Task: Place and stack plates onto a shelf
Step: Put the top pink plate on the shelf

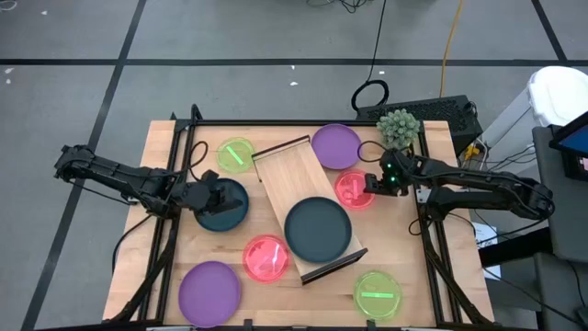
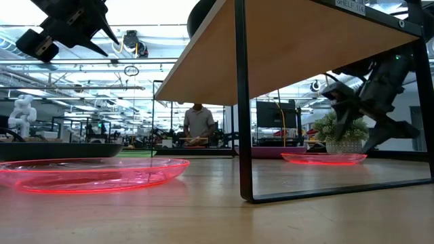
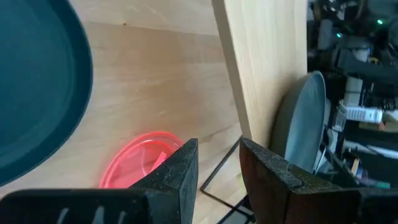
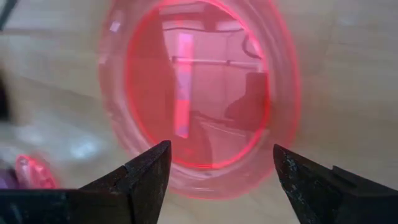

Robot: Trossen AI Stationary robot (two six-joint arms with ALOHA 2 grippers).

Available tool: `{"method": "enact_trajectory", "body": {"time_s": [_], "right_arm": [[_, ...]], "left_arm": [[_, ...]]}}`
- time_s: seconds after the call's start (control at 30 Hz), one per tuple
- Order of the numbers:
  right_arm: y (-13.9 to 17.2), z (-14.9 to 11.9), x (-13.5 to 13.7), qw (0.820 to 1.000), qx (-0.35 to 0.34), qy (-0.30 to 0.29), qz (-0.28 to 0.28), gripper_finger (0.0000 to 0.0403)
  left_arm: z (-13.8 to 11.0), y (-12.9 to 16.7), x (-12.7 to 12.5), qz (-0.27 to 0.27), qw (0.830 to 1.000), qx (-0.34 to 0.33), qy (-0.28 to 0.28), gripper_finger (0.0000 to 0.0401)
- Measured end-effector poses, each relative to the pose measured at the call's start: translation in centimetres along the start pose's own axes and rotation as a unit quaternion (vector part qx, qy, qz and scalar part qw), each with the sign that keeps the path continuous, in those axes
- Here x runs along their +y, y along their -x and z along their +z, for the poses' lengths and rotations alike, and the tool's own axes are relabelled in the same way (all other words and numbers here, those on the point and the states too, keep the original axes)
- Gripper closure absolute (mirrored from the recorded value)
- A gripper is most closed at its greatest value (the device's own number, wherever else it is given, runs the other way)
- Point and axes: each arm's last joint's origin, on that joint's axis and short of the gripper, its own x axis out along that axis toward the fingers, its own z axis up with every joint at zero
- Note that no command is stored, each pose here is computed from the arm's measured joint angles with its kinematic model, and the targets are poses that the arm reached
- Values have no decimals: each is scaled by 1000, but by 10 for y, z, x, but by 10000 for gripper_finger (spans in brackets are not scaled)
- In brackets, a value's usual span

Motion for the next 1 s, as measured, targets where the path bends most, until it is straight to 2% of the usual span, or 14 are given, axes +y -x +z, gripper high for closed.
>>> {"method": "enact_trajectory", "body": {"time_s": [0.17, 0.4, 0.57, 0.83, 1.0], "right_arm": [[-1, -1, -1, 1000, 6, -8, 2, 171], [12, 1, 11, 1000, -4, -8, 27, 190], [24, 0, 12, 999, -21, 2, -26, 190], [25, -2, 4, 995, -33, 18, -89, 190], [25, -1, 2, 992, -52, 22, -109, 191]], "left_arm": [[0, 0, 0, 2, 1000, 5, -12, 279], [0, 0, 0, 3, 1000, 5, -18, 279], [0, 0, 1, 6, 1000, 4, -22, 279], [0, 0, 1, 7, 999, 4, -32, 279], [0, 0, 1, 6, 999, 4, -32, 279]]}}
